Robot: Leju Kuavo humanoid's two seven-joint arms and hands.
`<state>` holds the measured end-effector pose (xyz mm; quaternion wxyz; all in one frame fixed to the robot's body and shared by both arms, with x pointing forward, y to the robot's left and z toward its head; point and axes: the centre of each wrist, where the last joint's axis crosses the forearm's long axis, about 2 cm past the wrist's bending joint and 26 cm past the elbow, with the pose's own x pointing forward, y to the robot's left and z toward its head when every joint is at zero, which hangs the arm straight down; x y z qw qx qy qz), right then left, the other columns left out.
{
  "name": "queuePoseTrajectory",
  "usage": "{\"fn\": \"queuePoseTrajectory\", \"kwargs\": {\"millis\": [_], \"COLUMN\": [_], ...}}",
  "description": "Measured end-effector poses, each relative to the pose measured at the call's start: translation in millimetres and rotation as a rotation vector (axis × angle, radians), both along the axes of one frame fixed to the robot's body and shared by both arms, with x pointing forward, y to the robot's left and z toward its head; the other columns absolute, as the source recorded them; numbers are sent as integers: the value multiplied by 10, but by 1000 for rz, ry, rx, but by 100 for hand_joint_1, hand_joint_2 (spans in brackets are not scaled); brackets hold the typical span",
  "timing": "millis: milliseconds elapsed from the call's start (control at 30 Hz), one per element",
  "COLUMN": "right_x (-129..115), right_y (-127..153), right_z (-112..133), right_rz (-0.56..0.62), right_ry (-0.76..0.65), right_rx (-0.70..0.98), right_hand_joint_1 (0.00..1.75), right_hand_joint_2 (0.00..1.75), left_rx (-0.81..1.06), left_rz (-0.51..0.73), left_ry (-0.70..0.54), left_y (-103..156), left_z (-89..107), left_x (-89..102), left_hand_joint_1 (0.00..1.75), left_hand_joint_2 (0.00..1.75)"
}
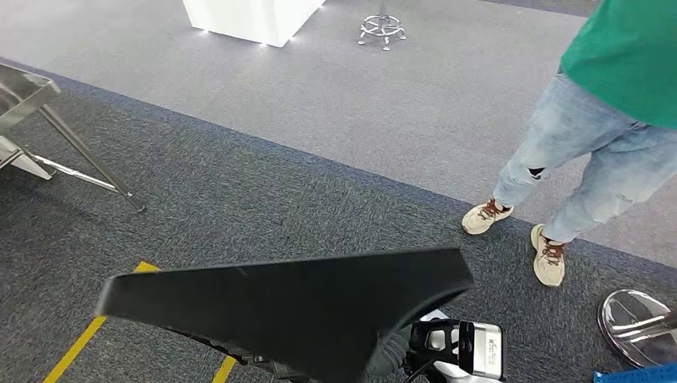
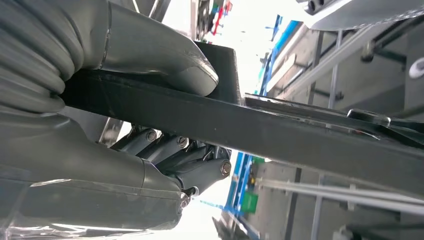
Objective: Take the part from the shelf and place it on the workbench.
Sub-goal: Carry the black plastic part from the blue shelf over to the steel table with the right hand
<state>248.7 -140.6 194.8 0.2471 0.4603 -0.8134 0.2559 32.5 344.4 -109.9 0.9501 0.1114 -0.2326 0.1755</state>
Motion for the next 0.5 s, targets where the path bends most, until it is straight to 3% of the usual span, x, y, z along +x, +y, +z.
{"fn": "queuePoseTrajectory", "kwargs": {"millis": [500], "right_x": [32], "right_y": [48], "right_z": [-18], "right_rz": [-13], "right_ry": [26], "right_rx": [-5], "right_hand_joint_1": [155], "right_hand_joint_2": [175], "left_rx": [-14], "left_rz": [-11], "left_ry": [4], "left_y": [-66], "left_z": [-10], "left_x": [-45], "left_hand_joint_1": [0], "left_hand_joint_2": [175]}}
